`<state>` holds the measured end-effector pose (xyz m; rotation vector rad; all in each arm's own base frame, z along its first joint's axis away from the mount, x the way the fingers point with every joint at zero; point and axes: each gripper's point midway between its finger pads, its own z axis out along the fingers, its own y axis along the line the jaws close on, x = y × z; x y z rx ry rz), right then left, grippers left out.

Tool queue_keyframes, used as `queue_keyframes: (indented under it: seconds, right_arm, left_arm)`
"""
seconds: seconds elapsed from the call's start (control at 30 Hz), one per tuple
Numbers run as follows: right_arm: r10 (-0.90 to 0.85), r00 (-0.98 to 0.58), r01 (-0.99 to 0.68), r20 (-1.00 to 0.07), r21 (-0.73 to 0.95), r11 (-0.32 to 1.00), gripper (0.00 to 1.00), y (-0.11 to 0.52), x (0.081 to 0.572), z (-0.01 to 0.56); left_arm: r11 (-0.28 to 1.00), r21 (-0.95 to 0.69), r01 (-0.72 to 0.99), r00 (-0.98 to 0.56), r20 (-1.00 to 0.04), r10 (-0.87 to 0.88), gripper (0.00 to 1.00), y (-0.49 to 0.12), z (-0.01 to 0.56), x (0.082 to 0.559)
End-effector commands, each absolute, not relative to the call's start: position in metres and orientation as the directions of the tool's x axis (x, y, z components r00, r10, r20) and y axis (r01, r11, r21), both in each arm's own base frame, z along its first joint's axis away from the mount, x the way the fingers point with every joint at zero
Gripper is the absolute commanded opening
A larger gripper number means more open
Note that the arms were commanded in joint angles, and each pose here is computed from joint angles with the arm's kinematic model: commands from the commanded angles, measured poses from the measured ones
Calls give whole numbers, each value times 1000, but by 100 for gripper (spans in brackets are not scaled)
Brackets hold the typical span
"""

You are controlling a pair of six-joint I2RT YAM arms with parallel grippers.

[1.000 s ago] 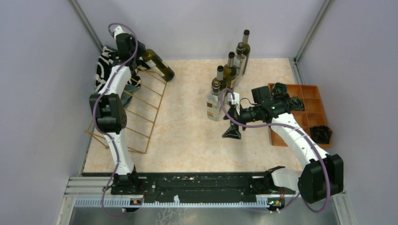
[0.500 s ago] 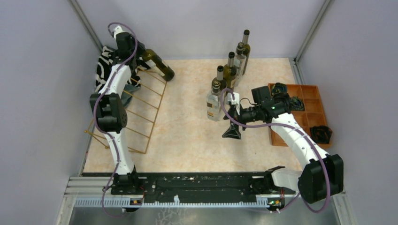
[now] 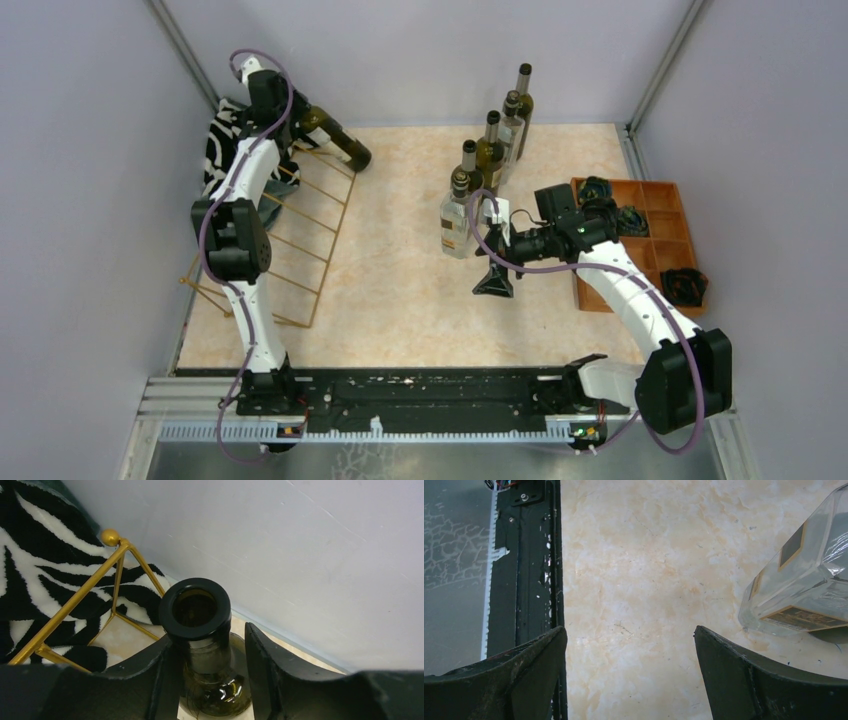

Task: Put the wine bottle on the wine rack

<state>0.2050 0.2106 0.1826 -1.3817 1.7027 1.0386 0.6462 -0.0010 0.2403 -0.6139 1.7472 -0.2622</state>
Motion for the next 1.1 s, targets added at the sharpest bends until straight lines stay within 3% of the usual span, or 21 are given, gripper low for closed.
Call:
queue_keyframes:
  seconds: [0.0,1.07]
  right_arm:
    - [-406,-125,-992,-905,101,80,97,215,207,192]
    - [-407,-121,-992,-905,95,84,97,215,208,192]
  left_arm:
    - [830,-482,-282,-159,-829,-536,54,2,235,644]
    - [745,-506,-433,-144,-777,-612,76,29,234,628]
